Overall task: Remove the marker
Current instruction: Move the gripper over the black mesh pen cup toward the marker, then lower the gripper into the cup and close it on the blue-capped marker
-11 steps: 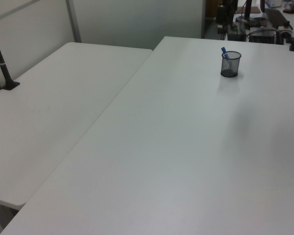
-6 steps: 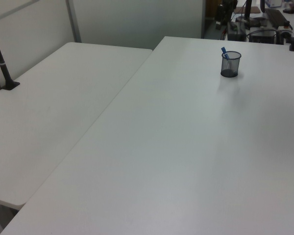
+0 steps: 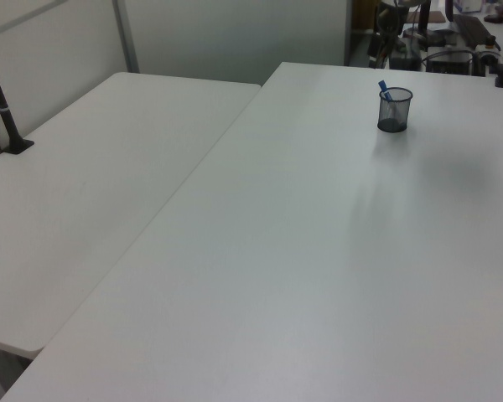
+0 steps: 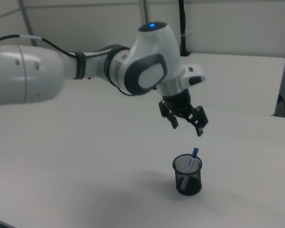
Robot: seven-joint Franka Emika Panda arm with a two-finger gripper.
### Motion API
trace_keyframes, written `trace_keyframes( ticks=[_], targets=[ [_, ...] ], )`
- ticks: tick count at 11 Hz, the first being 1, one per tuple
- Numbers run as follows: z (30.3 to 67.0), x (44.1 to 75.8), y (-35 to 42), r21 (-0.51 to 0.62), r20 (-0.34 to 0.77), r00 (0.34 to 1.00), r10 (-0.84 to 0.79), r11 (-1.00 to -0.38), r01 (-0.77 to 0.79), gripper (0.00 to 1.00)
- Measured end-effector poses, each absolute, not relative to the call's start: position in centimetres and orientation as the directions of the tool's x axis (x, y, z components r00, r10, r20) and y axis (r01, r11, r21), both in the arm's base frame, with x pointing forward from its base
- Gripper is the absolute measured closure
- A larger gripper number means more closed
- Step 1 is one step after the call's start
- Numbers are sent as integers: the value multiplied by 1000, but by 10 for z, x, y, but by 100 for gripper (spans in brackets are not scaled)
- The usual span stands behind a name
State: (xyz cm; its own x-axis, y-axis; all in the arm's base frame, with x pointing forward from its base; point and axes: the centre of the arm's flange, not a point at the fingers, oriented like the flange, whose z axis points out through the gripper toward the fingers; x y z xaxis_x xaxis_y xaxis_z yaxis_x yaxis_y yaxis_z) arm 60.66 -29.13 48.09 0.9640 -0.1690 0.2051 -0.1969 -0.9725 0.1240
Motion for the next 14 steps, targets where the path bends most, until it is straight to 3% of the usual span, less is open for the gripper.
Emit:
trace_keyframes(
  ticks=[3, 6, 8, 9, 10, 11, 14],
  targets=[
    [443, 616, -300, 127, 211, 963, -165, -973, -194, 14],
    [425, 620, -300, 124, 197, 967, -160, -975, -187, 63],
    [424, 620, -301, 134, 196, 973, -123, -979, -151, 70],
    [424, 619, -302, 136, 195, 974, -116, -980, -144, 72],
    [423, 618, -303, 136, 193, 975, -114, -981, -141, 65],
    [422, 617, -304, 135, 190, 975, -114, -981, -141, 51],
    [420, 614, -309, 137, 186, 976, -115, -980, -141, 41]
  ],
)
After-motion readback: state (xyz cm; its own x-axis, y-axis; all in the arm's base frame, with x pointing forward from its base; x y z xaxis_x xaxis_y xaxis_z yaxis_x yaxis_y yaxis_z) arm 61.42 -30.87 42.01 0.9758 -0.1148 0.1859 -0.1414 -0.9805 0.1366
